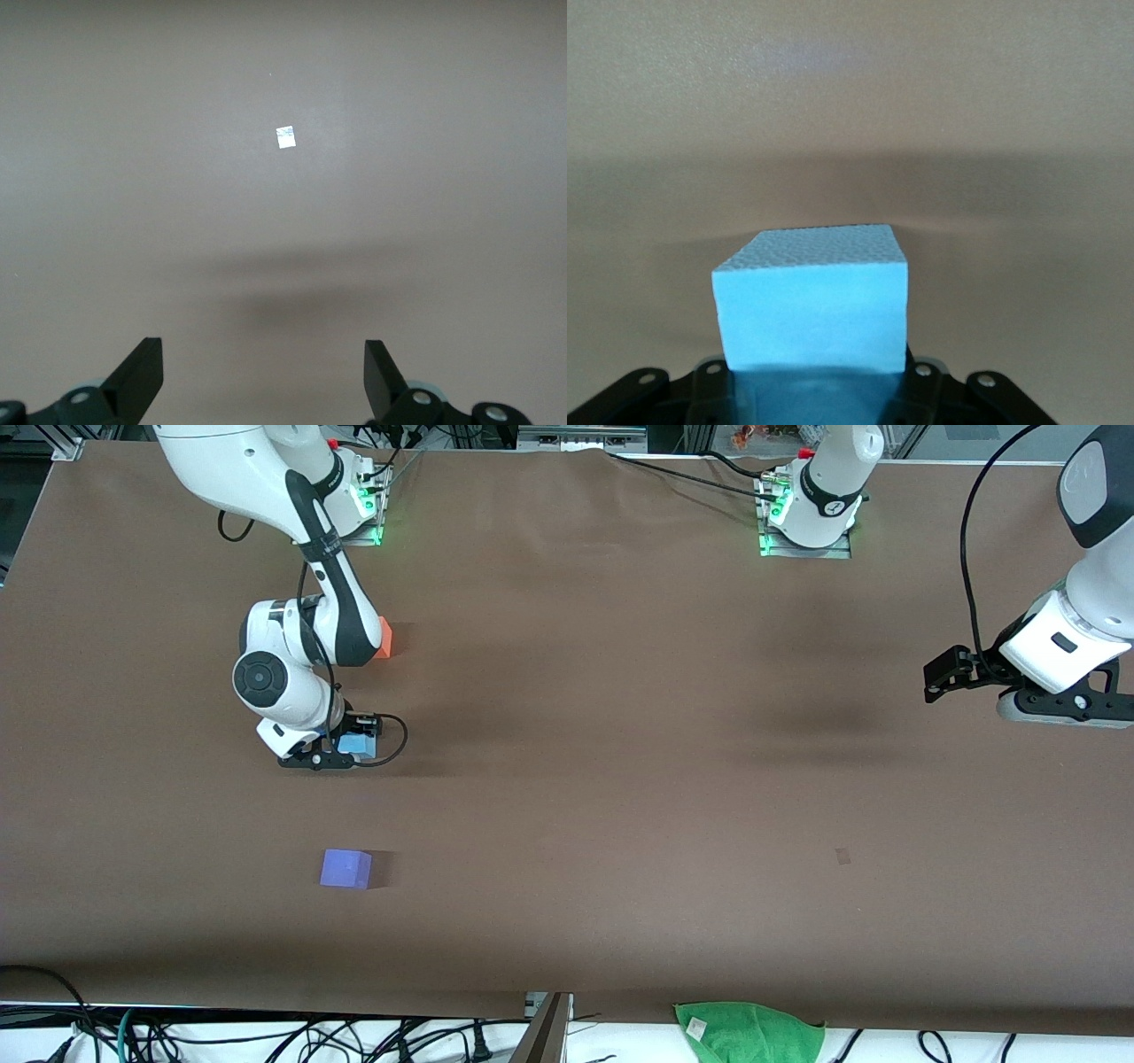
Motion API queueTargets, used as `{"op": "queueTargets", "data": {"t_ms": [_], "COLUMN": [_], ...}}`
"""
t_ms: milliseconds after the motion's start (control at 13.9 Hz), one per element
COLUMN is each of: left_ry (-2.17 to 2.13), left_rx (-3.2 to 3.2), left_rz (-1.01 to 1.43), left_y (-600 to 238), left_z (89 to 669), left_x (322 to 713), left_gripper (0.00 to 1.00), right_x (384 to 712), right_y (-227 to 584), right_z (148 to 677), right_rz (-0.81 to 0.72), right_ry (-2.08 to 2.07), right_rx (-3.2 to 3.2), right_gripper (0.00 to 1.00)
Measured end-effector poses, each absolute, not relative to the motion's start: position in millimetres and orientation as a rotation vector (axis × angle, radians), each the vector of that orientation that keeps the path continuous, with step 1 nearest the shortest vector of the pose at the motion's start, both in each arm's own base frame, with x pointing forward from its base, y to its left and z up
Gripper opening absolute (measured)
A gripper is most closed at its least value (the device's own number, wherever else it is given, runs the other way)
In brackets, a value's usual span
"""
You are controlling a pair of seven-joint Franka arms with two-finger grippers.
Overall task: Place blue block between orange and purple blocks
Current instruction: 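Carry the blue block with the right gripper between orange and purple blocks, then open the right gripper and raise it away from the blue block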
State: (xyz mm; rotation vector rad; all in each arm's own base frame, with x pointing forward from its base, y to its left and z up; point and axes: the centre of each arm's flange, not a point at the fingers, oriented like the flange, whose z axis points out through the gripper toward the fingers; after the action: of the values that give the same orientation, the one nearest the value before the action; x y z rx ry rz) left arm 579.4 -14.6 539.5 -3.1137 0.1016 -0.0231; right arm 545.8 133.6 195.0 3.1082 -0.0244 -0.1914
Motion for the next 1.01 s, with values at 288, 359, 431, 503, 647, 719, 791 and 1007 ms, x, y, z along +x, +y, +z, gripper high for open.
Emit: {"op": "queueTargets", "data": {"t_ms": [288, 359, 431, 503, 647, 719, 791, 1007], "left_ry": [0.099, 0.098, 0.098, 0.098, 0.098, 0.098, 0.099, 0.100], "left_rx": [-3.114, -3.114, -3.114, -3.114, -3.114, -3.114, -3.114, -3.115], "left_rz": [-0.023, -0.024, -0.024, -0.024, -0.025, -0.026, -0.027, -0.025], "left_y": [-14.6, -14.6, -14.6, -14.8, -14.8, -14.9, -15.3, -15.9], "left_z": [539.6, 539.7, 539.8, 539.9, 540.0, 540.1, 540.3, 538.5], "left_x": [579.4, 579.5, 579.5, 579.5, 579.7, 580.3, 581.4, 584.6], "left_gripper": [1.00, 1.00, 1.00, 1.00, 1.00, 1.00, 1.00, 1.00], "right_x": [550.0, 550.0, 549.9, 550.0, 555.3, 562.8, 571.7, 600.1], "right_y": [135.1, 135.1, 135.1, 135.1, 137.4, 141.4, 147.0, 149.9], "right_z": [199.3, 199.2, 198.9, 198.9, 204.9, 215.9, 234.0, 325.2], "right_rz": [-0.161, -0.162, -0.163, -0.163, -0.138, -0.115, -0.114, -0.158], "right_ry": [-0.034, -0.039, -0.045, -0.049, -0.048, -0.045, -0.038, -0.034], "right_rx": [3.120, 3.122, 3.124, 3.127, 3.134, 3.145, 3.159, 3.206], "right_gripper": [0.56, 0.56, 0.56, 0.60, 0.81, 0.90, 1.00, 1.00]}}
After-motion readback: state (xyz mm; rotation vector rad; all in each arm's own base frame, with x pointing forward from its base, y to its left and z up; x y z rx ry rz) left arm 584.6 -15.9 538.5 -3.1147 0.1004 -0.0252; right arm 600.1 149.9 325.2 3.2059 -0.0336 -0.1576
